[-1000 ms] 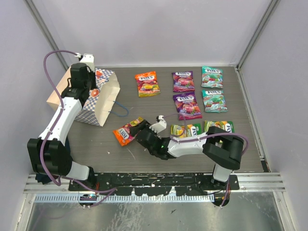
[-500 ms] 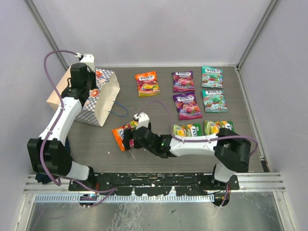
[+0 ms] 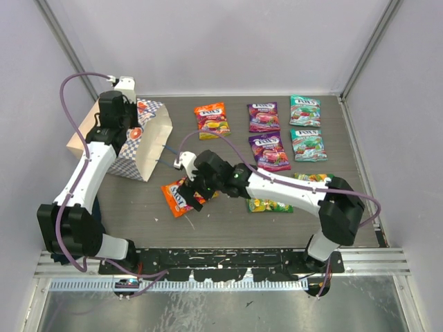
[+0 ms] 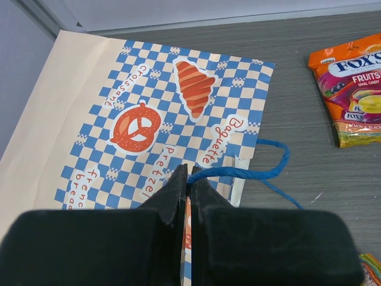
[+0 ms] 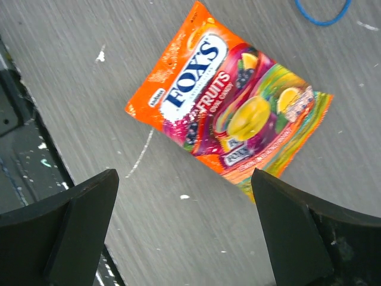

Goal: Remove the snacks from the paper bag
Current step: Place the snack at the center of the board, then adjust the snack at the center of the board.

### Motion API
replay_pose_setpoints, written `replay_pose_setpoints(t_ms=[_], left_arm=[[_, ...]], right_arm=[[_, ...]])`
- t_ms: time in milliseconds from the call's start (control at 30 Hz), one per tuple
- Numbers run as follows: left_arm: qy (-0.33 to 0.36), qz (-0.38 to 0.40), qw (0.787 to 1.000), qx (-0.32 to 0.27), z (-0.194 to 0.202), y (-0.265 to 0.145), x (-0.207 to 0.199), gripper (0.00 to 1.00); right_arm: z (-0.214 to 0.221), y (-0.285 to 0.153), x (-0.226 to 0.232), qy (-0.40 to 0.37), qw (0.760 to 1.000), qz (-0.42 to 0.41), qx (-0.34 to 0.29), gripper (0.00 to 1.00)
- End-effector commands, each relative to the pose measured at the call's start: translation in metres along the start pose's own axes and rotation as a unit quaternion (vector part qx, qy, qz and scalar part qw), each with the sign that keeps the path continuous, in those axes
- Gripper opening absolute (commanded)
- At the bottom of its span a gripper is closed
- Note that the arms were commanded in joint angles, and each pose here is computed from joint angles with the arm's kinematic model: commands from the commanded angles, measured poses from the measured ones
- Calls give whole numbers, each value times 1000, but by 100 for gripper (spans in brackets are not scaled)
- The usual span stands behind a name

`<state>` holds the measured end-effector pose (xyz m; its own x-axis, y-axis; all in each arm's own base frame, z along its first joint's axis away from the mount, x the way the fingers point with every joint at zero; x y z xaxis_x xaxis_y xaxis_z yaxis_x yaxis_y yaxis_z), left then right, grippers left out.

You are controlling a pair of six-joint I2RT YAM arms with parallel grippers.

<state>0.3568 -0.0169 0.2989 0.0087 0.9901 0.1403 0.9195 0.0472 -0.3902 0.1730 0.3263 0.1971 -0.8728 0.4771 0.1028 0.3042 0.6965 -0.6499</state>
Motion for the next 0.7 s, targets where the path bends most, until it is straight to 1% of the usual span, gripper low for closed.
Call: replay_pose_setpoints(t_ms=[0, 133, 233, 333, 467, 600, 667], left_arm=[[-5, 3, 999, -49, -18, -10, 3, 0], [-4, 6, 999, -48, -18, -9, 3, 0], [-3, 5, 999, -48, -18, -9, 3, 0], [-2, 5, 999, -48, -18, -10, 3, 0], [-2, 7, 999, -47, -18, -9, 3, 0], [-1, 7, 999, -45, -17, -8, 2, 0], [-1, 7, 999, -45, -18, -7, 3, 0]], right_arm=[[-6, 3, -15, -75, 994, -18, 78, 100], [-9, 19, -31, -96, 987, 17, 128, 100], [-7, 35, -36, -114, 979, 20, 169, 100], [-11, 49, -39, -127, 976, 20, 175, 100], [-23, 65, -40, -143, 975, 23, 169, 100], [-30, 82, -36, -178, 968, 52, 169, 100], [-30, 87, -33, -186, 968, 43, 166, 100]])
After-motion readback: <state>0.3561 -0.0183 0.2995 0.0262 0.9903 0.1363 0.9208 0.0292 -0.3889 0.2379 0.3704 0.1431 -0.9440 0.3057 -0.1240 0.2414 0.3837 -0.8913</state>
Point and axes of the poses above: each gripper's point midway between its finger pads, its own y axis out along the fingers, its own x axis along the line the jaws close on, z = x × y, the point moved 9 cm from there along -y, back along the fingers, and after that the axes turned 2 degrees about y, right-handed, at the moved point
